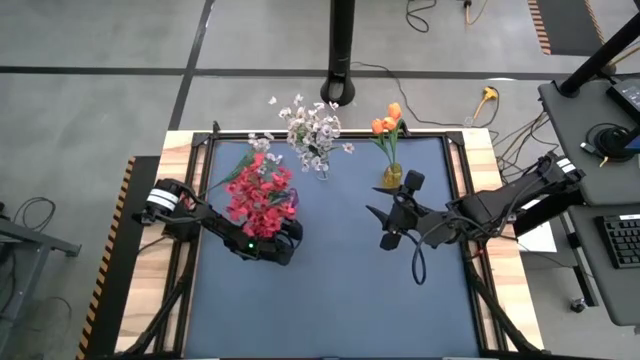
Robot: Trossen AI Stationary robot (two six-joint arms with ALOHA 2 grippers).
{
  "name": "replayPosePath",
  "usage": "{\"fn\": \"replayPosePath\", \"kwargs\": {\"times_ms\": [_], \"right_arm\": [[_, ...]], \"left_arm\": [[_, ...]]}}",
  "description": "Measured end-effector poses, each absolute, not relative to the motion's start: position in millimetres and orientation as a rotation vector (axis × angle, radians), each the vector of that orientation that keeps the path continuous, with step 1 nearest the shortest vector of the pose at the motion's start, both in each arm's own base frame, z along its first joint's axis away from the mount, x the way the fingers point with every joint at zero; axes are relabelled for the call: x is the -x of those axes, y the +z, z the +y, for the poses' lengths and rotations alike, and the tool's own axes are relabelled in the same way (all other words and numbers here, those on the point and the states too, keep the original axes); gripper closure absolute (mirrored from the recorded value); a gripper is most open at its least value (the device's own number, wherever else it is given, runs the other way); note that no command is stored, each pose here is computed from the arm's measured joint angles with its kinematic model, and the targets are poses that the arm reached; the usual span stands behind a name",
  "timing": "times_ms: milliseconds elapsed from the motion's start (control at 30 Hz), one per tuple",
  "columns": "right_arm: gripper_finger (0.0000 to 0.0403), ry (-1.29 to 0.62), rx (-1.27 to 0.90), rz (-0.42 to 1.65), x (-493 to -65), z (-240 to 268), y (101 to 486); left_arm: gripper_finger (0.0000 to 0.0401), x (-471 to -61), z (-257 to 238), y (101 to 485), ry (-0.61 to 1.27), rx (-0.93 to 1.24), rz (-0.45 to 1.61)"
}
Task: Sort flowers into vase by color
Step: Adjust the purple vase
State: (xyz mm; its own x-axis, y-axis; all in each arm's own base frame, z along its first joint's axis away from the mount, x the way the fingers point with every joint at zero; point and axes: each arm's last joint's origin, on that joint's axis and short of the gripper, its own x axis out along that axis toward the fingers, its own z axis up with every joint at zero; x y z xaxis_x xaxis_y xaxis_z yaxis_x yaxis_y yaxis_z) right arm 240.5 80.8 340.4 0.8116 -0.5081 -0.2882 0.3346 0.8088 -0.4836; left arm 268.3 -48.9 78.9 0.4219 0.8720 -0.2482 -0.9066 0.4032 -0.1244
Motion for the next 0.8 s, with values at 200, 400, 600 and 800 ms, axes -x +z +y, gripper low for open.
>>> {"fn": "replayPosePath", "kwargs": {"times_ms": [200,400,600,800], "right_arm": [[0.0197,-0.464,0.430,0.423,-241,81,340],[0.0197,-0.465,0.429,0.433,-240,81,339],[0.0197,-0.467,0.423,0.437,-240,80,338],[0.0197,-0.468,0.422,0.437,-240,80,338]], "left_arm": [[0.0219,-265,-48,77,1.130,0.236,0.164],[0.0219,-261,-49,75,1.128,0.223,0.174],[0.0218,-259,-49,74,1.123,0.209,0.184],[0.0218,-256,-51,77,1.113,0.163,0.220]]}}
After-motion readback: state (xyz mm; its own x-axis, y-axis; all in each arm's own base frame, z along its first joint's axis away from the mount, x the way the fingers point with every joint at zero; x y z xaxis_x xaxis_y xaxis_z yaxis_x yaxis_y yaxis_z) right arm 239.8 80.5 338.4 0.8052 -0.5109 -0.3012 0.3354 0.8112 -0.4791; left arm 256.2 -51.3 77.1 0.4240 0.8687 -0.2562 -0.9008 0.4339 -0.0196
